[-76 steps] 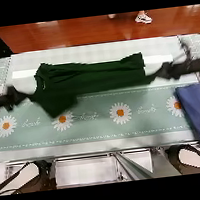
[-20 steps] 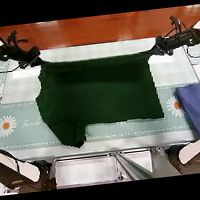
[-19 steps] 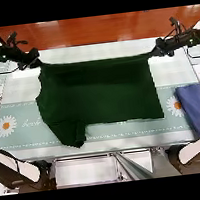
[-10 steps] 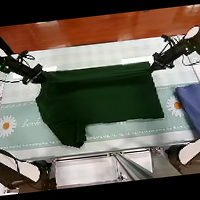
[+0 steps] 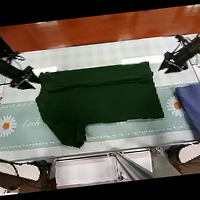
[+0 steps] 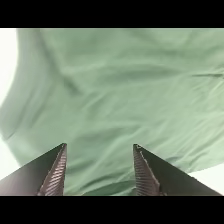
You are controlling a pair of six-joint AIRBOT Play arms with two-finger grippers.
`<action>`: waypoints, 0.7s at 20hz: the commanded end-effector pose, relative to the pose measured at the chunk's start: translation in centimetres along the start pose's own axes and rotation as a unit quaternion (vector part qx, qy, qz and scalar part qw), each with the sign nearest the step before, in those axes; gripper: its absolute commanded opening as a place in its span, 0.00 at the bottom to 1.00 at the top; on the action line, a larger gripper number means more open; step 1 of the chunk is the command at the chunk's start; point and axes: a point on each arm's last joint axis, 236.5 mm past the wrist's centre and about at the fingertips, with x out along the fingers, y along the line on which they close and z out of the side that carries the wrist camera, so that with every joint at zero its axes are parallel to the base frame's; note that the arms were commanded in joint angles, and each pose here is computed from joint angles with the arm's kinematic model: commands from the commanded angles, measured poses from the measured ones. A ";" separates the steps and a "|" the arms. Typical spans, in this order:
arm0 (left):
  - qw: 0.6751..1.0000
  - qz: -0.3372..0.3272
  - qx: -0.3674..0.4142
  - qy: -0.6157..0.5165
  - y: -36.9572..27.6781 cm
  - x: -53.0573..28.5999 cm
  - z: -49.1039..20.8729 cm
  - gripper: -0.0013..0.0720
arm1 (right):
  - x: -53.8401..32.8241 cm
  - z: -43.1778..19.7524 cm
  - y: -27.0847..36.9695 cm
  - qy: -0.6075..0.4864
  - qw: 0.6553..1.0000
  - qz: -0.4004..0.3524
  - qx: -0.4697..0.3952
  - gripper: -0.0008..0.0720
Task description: Fold the shirts.
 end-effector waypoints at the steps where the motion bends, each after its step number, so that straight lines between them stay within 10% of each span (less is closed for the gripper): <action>1: 0.993 0.000 -0.044 -0.113 2.7 -4.8 -0.7 0.71 | -3.0 -2.9 -3.5 -0.059 0.997 -0.037 0.040 0.58; 6: 0.955 -0.183 -0.174 -0.158 2.5 -0.9 -8.8 0.71 | -0.6 -9.6 -2.4 -0.136 0.985 0.076 0.069 0.58; 14: 0.954 -0.150 -0.257 -0.020 6.1 6.7 -20.3 0.71 | 0.6 -14.9 -0.8 -0.149 0.982 0.093 0.067 0.58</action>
